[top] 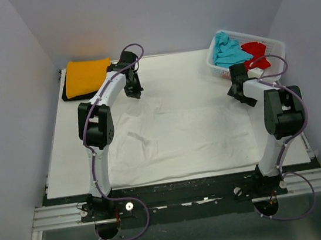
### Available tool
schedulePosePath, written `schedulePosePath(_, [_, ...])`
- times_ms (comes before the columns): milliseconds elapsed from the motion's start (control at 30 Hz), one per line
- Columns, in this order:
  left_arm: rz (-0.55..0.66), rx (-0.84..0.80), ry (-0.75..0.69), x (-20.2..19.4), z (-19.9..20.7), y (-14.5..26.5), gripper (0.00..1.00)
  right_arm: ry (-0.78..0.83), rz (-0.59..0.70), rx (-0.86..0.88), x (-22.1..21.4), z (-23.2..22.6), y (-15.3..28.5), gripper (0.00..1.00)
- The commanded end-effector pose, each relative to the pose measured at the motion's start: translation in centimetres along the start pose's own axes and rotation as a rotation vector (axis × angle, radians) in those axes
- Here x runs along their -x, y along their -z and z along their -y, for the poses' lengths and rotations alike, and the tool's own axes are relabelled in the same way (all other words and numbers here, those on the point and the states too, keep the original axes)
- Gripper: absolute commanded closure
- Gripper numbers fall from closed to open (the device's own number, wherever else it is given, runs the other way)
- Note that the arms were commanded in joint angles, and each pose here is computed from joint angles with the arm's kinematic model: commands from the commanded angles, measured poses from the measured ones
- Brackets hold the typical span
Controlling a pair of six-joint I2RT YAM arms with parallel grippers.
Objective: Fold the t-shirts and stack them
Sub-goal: Grab the side of the flattened tshirt furthest away from the robot with both arms, then fold the other side of the tshirt into a rectangle
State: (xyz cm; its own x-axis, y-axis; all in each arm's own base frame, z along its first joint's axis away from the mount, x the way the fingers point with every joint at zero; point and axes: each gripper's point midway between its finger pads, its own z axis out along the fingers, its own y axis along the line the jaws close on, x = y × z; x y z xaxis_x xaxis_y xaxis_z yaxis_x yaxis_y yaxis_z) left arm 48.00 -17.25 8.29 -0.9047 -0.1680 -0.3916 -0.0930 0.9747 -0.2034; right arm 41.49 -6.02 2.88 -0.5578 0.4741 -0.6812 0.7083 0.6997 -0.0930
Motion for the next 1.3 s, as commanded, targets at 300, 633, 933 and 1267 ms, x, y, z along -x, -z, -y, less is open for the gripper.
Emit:
schedulePosePath(300, [0.022,-0.018,-0.008,0.2,-0.2,0.5,1.00,0.000,-0.030,-0.056,-2.9,3.2,0.9,0.46])
schedulePosePath(633, [0.034,-0.015,0.006,1.1,-0.8,0.4,1.00,-0.001,-0.038,-0.007,-2.0,0.2,-0.6,0.91])
schedulePosePath(933, [0.103,-0.073,-0.013,5.3,0.2,1.4,1.00,0.007,0.023,0.077,2.0,-3.1,-0.5,0.99])
schedulePosePath(1267, [0.090,-0.212,-0.087,3.7,1.9,1.7,1.00,0.026,0.010,0.261,1.4,-3.7,2.9,0.99])
